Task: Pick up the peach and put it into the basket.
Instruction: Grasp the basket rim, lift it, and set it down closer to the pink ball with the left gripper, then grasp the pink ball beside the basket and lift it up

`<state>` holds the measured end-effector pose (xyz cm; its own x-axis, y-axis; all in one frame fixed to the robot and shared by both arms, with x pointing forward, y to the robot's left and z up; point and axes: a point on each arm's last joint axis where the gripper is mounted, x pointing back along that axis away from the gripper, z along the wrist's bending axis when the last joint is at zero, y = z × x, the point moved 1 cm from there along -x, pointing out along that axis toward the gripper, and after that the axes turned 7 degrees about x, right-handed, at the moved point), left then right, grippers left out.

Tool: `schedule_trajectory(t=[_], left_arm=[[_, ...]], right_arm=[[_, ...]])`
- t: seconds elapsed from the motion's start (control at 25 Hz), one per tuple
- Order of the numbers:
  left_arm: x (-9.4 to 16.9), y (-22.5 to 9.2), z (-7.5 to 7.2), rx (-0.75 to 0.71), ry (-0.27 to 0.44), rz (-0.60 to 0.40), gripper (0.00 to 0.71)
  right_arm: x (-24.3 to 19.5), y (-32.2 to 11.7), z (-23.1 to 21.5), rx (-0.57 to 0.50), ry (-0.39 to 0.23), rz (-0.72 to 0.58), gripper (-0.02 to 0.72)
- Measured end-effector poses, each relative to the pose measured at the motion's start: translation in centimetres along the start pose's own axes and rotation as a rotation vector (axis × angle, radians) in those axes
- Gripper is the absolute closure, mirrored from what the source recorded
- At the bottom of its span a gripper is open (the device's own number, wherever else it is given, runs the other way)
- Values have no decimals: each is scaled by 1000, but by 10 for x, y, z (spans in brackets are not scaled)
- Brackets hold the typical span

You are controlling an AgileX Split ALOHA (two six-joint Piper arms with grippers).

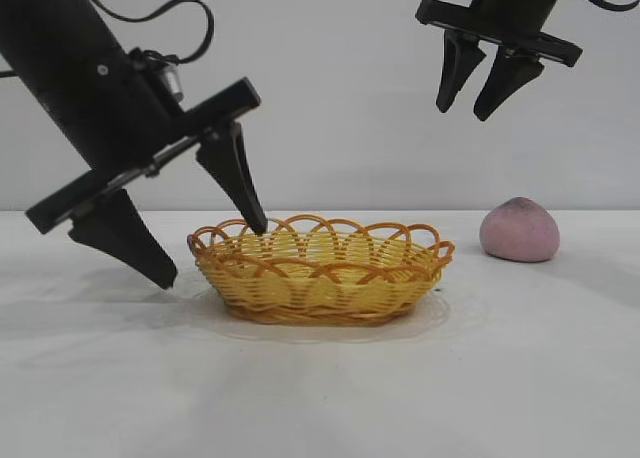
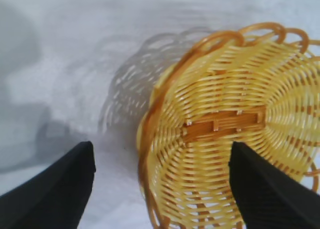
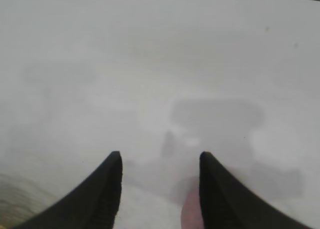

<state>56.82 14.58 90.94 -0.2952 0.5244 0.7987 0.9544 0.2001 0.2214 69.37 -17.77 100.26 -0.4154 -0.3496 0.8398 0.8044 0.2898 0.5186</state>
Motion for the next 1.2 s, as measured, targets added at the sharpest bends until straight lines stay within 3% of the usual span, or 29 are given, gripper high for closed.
schedule_trajectory(t=[0.12,0.24,0.44,0.56,0.64,0.76,0.92,1.08,1.2], left_arm=[[24,13,6,-18,6,-58,206],[45,24,19,-81,68,-99,206],[64,30,65,-122,359,-58,206],[73,33,76,-169,470,-65,206],[84,35,71,-182,482,-100,206],[115,36,54,-210,462,-196,206],[179,22,22,-257,428,-339,206],[237,-16,-1,-306,428,-382,206],[266,-53,-6,-324,435,-363,206]], right_arm=[[0,0,0,1,1,0,360],[0,0,0,1,1,0,360],[0,0,0,1,2,2,360],[0,0,0,0,2,1,360],[0,0,0,-1,3,1,360],[0,0,0,-1,3,1,360],[0,-2,1,-1,9,16,360],[0,-2,1,-1,12,24,360],[0,-3,1,-1,13,27,360]])
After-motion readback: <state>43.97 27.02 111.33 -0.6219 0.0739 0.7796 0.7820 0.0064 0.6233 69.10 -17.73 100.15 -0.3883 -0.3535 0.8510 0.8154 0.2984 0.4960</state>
